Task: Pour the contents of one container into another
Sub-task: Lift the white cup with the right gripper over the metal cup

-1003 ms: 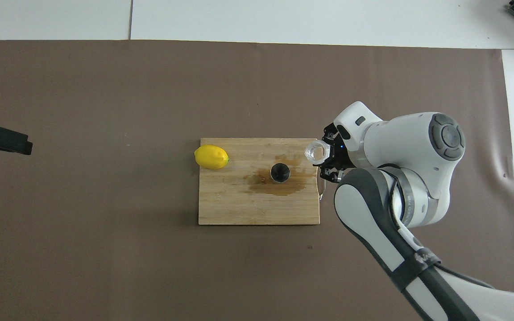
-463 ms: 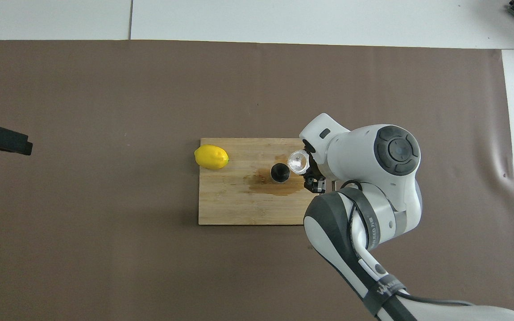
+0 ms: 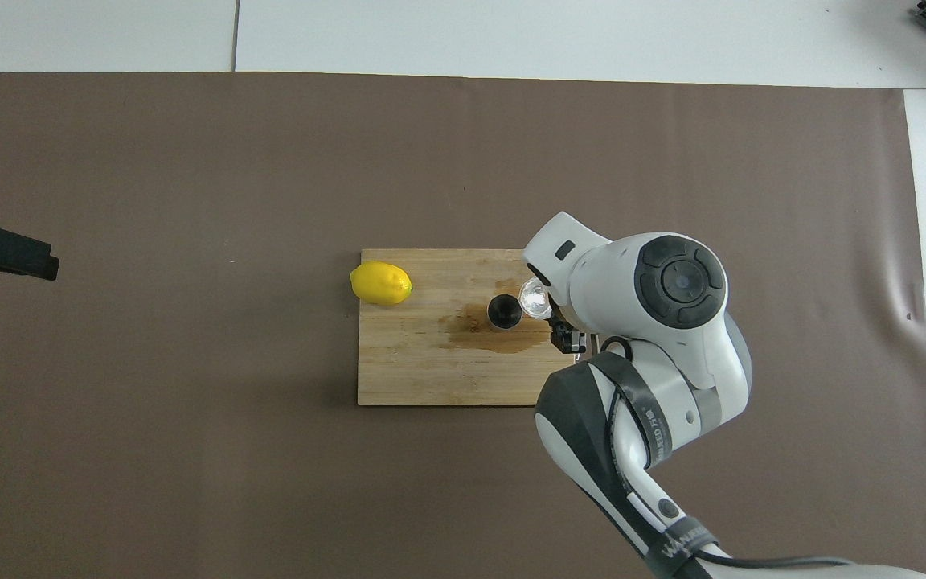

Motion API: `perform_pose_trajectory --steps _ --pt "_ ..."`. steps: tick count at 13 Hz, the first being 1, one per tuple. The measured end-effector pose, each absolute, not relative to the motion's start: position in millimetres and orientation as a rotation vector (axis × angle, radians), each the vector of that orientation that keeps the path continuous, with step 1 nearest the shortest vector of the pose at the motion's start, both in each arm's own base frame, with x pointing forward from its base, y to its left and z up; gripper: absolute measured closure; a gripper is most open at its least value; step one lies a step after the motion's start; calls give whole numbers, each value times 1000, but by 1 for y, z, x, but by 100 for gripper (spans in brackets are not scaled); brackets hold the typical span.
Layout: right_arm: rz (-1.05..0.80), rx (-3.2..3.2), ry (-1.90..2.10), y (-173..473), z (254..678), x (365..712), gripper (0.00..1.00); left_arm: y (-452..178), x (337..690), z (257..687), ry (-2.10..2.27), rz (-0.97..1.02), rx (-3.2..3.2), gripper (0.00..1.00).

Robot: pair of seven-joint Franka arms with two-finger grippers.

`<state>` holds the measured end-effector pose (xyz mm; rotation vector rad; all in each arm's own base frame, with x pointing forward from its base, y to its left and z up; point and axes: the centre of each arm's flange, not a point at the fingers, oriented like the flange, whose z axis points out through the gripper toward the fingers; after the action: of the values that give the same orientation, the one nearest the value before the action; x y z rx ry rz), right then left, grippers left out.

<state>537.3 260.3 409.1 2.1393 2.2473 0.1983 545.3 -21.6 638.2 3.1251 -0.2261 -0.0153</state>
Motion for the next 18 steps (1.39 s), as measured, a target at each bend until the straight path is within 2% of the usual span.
perform_pose_trajectory --steps 9,18 --pt "95 1947 2167 304 418 516 49 -22 546 637 -226 -21 3125 0" --pt "73 1809 2156 303 424 517 49 -21 546 635 -226 -27 3124 0"
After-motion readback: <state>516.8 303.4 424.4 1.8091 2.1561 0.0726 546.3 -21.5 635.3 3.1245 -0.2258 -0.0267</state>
